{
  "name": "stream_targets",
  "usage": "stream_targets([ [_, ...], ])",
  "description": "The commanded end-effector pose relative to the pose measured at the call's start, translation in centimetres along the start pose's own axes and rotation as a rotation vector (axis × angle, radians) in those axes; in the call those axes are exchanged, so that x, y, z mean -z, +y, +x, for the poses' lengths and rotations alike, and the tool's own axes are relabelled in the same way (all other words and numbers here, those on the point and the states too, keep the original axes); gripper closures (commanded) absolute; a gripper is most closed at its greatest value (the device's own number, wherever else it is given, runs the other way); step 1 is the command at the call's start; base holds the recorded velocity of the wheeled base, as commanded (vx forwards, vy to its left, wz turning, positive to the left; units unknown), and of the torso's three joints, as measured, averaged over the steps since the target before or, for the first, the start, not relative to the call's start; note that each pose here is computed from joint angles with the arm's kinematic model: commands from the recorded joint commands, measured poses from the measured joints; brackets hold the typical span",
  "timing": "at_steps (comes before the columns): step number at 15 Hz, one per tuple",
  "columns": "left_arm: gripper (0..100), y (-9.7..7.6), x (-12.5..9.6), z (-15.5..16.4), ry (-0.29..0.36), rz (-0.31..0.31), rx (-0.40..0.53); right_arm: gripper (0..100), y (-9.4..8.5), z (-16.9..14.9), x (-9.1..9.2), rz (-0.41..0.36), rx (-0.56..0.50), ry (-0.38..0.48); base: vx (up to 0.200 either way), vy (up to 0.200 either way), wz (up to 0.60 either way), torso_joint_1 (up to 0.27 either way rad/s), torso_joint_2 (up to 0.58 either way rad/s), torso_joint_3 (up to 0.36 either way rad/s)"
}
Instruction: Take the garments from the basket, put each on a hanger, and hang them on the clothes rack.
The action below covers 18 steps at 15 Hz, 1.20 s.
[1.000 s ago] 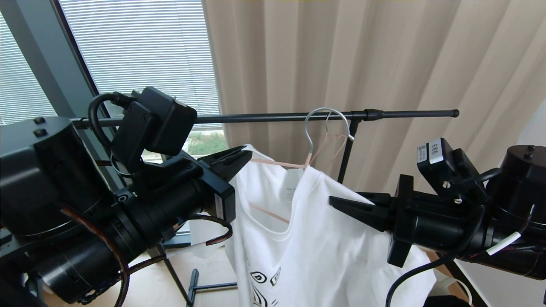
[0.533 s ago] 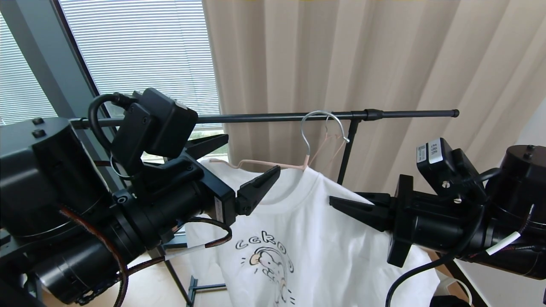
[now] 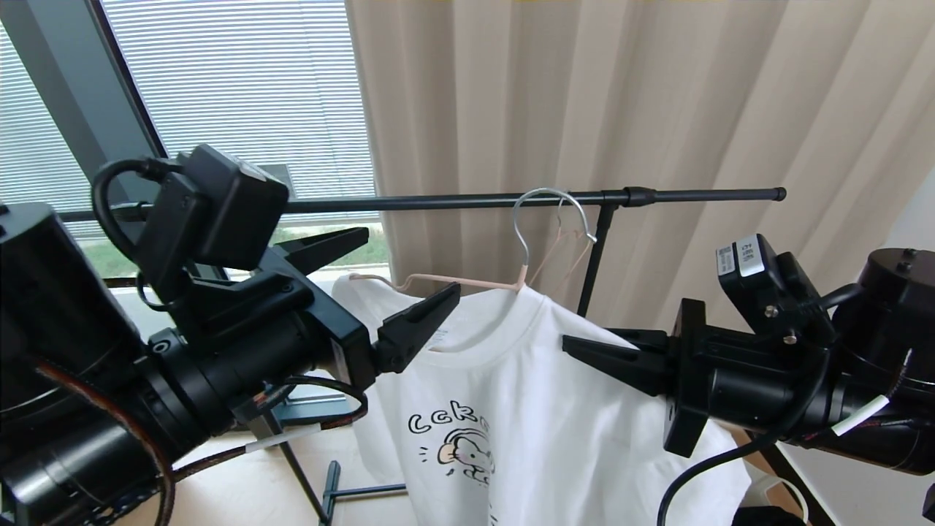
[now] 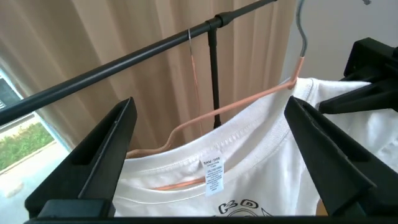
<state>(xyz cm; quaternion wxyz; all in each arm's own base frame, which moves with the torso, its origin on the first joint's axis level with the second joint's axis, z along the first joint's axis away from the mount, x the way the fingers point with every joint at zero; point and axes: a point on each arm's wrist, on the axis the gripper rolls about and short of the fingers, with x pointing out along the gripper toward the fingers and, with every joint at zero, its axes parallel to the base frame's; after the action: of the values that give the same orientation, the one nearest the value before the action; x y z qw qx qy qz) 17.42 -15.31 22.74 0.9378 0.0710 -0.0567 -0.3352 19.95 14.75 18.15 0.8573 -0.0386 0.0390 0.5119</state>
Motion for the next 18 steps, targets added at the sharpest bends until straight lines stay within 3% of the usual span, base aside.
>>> stream_targets([
  [1, 0, 1.8, -1.1, -1.8, -0.042, 0.004, -0.069, 100, -0.4, -0.3, 0.3, 0.007, -0.005, 0.003, 0.000, 0.000, 0.00, 0.000, 0.00, 0.000],
  [2, 0, 2.8, -1.1, -2.7, -0.018, 0.011, -0.109, 100, -0.8, -0.4, 0.4, 0.008, -0.023, -0.001, 0.000, 0.000, 0.00, 0.000, 0.00, 0.000],
  [5, 0, 4.9, -1.4, -5.7, 0.065, 0.004, -0.111, 100, -1.0, -0.5, 0.4, 0.014, -0.033, -0.001, 0.000, 0.000, 0.00, 0.000, 0.00, 0.000],
  [7, 0, 5.2, -0.8, -6.4, 0.131, -0.016, -0.135, 100, -1.0, -0.5, 0.4, 0.019, -0.033, -0.002, 0.000, 0.000, 0.00, 0.000, 0.00, 0.000],
  [9, 0, 5.4, -0.1, -6.8, 0.211, -0.091, -0.206, 100, -1.1, -0.5, 0.4, 0.036, -0.029, -0.004, 0.000, 0.000, 0.00, 0.000, 0.00, 0.000],
  [11, 0, 5.4, 0.5, -6.8, 0.267, -0.117, -0.249, 100, -1.0, -0.6, 0.4, 0.037, -0.034, -0.004, 0.000, 0.000, 0.00, 0.000, 0.00, 0.000],
  [15, 0, 5.7, 1.7, -7.4, 0.360, -0.118, -0.208, 100, -1.0, -1.0, 0.7, 0.038, -0.094, -0.011, 0.000, 0.000, 0.00, 0.000, 0.00, 0.000],
  [18, 0, 6.8, 2.2, -8.4, 0.364, -0.043, -0.114, 100, -1.2, -1.3, 0.9, 0.031, -0.125, -0.027, 0.000, 0.000, 0.00, 0.000, 0.00, 0.000],
])
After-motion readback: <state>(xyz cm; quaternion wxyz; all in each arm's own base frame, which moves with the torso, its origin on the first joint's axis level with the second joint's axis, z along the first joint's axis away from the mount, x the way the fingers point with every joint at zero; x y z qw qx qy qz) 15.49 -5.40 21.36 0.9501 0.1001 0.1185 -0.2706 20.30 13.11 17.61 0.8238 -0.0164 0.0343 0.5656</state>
